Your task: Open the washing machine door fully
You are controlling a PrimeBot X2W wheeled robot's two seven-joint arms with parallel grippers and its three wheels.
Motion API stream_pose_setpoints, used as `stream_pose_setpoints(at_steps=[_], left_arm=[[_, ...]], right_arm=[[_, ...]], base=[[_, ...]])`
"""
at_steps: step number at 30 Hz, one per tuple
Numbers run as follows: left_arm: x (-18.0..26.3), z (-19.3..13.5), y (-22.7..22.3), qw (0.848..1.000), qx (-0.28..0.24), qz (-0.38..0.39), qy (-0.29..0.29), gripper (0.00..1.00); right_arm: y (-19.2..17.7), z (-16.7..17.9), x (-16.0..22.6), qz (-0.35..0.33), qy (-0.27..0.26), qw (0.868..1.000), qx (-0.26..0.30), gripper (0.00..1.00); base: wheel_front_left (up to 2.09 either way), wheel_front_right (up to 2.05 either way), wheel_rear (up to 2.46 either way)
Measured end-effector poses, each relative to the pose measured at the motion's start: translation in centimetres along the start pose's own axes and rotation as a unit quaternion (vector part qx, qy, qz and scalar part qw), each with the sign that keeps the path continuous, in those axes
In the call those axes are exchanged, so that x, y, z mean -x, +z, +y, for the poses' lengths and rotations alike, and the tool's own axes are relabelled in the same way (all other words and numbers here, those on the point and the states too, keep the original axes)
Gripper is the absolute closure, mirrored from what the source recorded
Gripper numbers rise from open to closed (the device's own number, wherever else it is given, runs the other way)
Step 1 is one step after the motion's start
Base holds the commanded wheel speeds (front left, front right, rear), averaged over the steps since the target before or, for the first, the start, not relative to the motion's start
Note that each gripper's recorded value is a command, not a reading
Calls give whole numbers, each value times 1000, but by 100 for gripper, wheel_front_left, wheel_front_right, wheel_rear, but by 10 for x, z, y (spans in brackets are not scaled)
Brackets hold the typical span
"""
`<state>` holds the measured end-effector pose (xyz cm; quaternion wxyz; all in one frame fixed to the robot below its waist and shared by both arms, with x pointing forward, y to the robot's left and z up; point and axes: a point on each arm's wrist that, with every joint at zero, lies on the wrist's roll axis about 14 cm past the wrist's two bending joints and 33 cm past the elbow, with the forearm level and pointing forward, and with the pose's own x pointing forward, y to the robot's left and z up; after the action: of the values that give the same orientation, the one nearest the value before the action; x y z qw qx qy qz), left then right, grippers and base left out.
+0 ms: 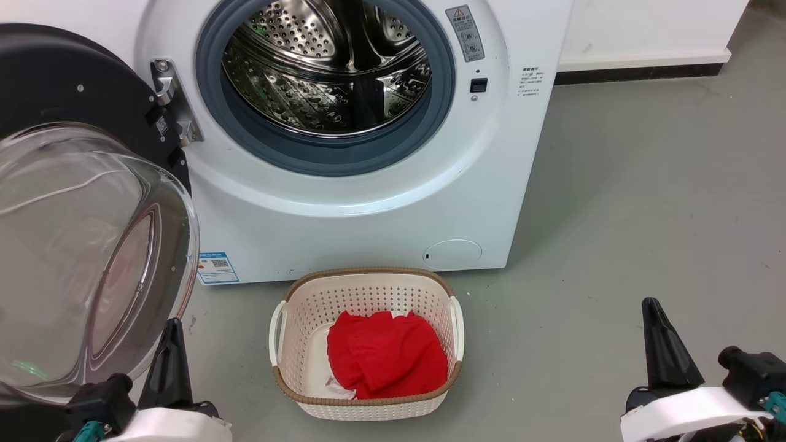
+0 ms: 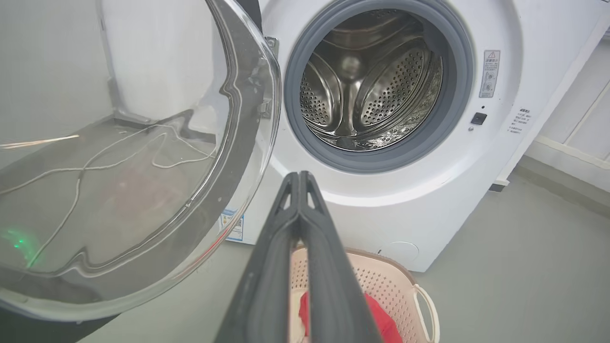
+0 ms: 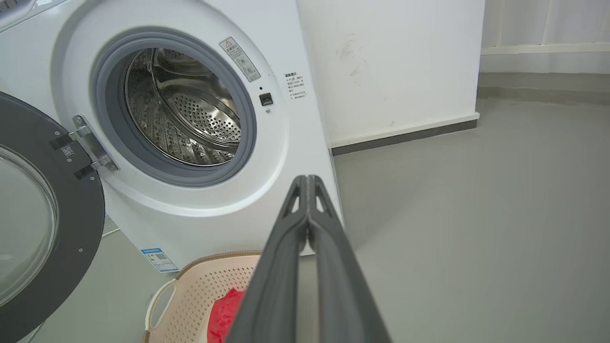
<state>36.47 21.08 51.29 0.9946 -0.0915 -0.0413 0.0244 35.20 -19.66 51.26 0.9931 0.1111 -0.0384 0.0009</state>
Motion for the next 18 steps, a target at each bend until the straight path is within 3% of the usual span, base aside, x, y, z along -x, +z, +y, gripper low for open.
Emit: stream_pose_setpoints(at_steps=[18], left_arm=[[-3,2,-7,987,156,18,19,100]], right_arm=[[-7,-8,-5,14,-26,988,-151,100]], base=[[0,0,0]])
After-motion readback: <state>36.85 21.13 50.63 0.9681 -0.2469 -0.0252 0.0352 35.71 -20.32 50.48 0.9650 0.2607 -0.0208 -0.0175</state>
